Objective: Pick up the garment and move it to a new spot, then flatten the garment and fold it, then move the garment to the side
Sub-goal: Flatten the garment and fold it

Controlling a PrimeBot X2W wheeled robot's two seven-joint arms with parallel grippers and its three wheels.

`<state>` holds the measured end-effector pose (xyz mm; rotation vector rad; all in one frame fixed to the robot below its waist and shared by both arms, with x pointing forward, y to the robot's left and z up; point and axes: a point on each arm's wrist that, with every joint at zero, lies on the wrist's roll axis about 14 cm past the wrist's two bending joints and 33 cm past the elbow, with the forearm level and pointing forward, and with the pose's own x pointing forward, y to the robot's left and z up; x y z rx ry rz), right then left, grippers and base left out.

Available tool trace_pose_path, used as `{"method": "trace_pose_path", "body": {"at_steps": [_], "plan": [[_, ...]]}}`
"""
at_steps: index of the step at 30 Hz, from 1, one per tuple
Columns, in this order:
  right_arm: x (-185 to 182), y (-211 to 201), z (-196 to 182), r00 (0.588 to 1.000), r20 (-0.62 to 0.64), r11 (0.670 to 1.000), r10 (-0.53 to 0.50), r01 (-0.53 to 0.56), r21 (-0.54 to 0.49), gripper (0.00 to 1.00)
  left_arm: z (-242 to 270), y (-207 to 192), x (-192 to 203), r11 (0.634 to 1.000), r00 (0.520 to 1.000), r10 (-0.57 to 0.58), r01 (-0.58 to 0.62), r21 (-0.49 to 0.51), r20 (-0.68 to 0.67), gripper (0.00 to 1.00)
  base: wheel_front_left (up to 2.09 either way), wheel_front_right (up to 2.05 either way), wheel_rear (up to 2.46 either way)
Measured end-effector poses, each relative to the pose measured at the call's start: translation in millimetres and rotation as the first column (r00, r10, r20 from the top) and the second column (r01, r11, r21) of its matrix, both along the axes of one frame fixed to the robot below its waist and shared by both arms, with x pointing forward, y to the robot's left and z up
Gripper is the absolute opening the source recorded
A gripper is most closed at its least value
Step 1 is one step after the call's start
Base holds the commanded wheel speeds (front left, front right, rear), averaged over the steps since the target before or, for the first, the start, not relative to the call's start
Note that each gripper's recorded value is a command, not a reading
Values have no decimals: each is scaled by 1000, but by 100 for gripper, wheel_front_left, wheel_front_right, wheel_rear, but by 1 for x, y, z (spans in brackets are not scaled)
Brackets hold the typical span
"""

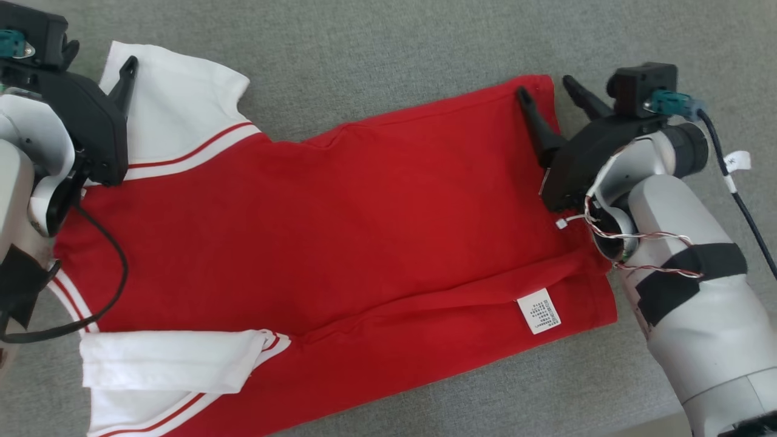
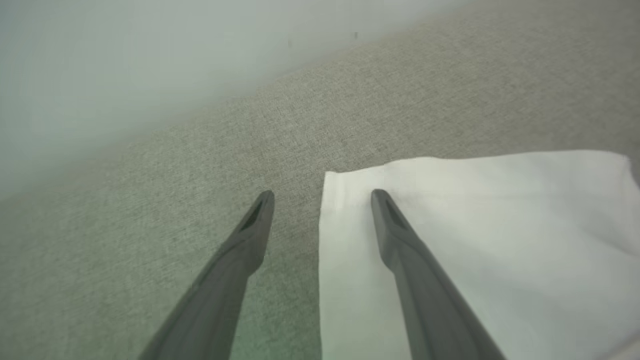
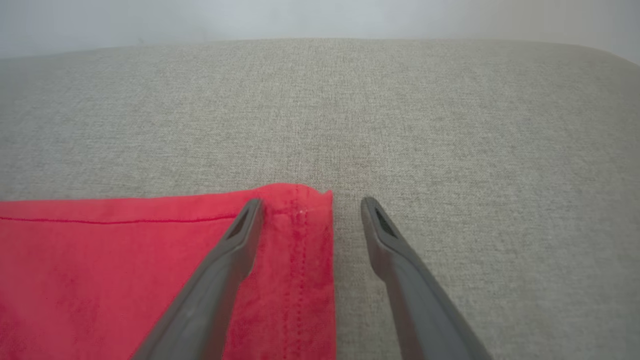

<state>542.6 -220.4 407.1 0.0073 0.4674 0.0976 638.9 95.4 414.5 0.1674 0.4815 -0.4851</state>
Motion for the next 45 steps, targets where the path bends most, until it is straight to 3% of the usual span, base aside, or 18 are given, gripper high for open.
{"method": "trace_pose_path", "body": {"at_steps": [8,9,10,11,12,21,28,36,45], "plan": [[2,6,-12,999,-38,1000,16,-16,1,100,-21,-5,5,1000,997,10,-11,-9,-73,100,0,0,0],[2,6,-12,999,-38,1000,16,-16,1,87,-21,-5,5,1000,997,10,-11,-9,-73,100,0,0,0],[3,7,-12,999,-39,1000,19,-19,2,49,-24,-8,3,1000,996,7,-9,-19,-89,80,0,0,0],[4,8,-10,999,-27,1000,23,-23,3,0,-25,-11,3,1000,995,4,-6,-26,-96,11,0,0,0],[5,10,-9,1000,-20,1000,25,-25,8,0,-25,-13,3,1000,995,-2,-1,-29,-97,0,0,0,0],[11,1,4,999,51,1000,10,-10,3,0,3,-15,3,997,1000,-15,15,-75,5,0,0,0,0],[2,-2,18,993,122,1000,-5,3,15,0,49,-15,-5,981,989,13,15,-192,145,0,0,0,0],[-27,-3,28,981,195,998,-22,11,56,0,85,-15,-49,944,964,47,42,-327,260,0,0,0,0],[-59,2,39,970,243,994,-22,-5,108,0,103,1,-123,914,940,126,15,-406,317,0,0,0,0]]}}
